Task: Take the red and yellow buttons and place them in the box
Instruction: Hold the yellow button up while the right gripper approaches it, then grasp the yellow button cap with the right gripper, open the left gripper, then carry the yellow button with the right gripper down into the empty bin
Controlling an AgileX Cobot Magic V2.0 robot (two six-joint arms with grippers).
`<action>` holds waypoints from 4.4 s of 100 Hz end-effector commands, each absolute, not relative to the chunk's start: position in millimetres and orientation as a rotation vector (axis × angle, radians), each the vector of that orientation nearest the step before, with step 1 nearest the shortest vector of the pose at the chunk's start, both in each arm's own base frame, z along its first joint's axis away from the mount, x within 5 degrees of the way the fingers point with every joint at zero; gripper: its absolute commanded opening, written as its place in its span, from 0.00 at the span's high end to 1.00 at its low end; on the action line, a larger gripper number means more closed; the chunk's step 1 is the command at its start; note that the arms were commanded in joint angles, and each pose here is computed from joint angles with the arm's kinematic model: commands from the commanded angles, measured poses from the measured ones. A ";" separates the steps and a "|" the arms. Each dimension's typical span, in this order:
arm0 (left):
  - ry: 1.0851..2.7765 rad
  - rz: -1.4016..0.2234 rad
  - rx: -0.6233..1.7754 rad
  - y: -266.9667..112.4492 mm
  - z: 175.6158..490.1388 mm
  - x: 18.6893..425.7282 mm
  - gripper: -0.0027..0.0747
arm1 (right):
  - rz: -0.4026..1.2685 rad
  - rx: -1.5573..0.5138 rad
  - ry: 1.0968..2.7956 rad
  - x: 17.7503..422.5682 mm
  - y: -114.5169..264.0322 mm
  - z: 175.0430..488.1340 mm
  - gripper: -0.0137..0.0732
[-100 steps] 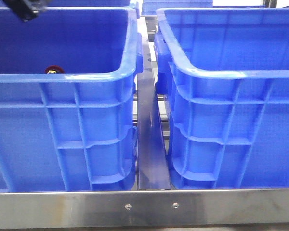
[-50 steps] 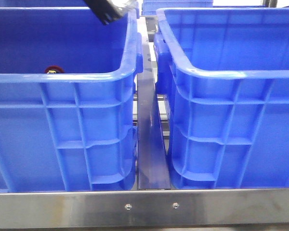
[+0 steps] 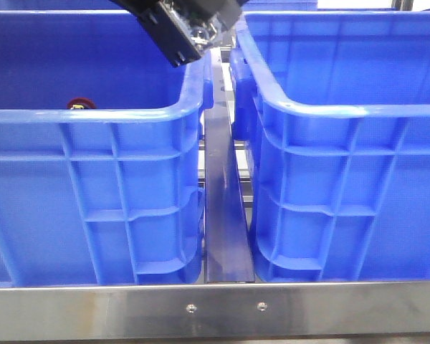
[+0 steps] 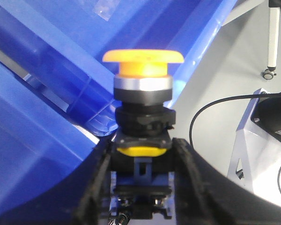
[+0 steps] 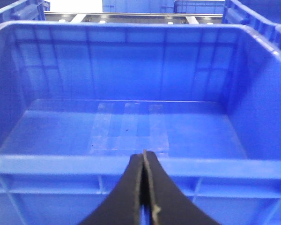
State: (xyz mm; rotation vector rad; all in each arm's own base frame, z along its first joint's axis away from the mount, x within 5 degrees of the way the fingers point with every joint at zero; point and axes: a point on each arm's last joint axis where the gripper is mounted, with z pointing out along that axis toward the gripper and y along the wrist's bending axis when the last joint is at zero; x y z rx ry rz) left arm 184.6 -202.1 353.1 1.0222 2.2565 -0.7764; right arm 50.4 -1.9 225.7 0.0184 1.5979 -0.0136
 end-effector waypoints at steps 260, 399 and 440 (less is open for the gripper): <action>2.178 -0.835 0.979 -203.4 370.9 180.1 0.91 | 1.523 -0.136 2.143 211.3 122.9 343.8 0.61; 2.132 -0.811 0.980 -195.4 381.4 174.7 0.29 | 0.747 -0.161 1.874 257.3 31.0 375.8 0.61; 2.130 -0.811 0.978 -195.4 381.5 174.9 0.29 | 0.272 -0.217 1.881 300.5 3.3 344.6 0.61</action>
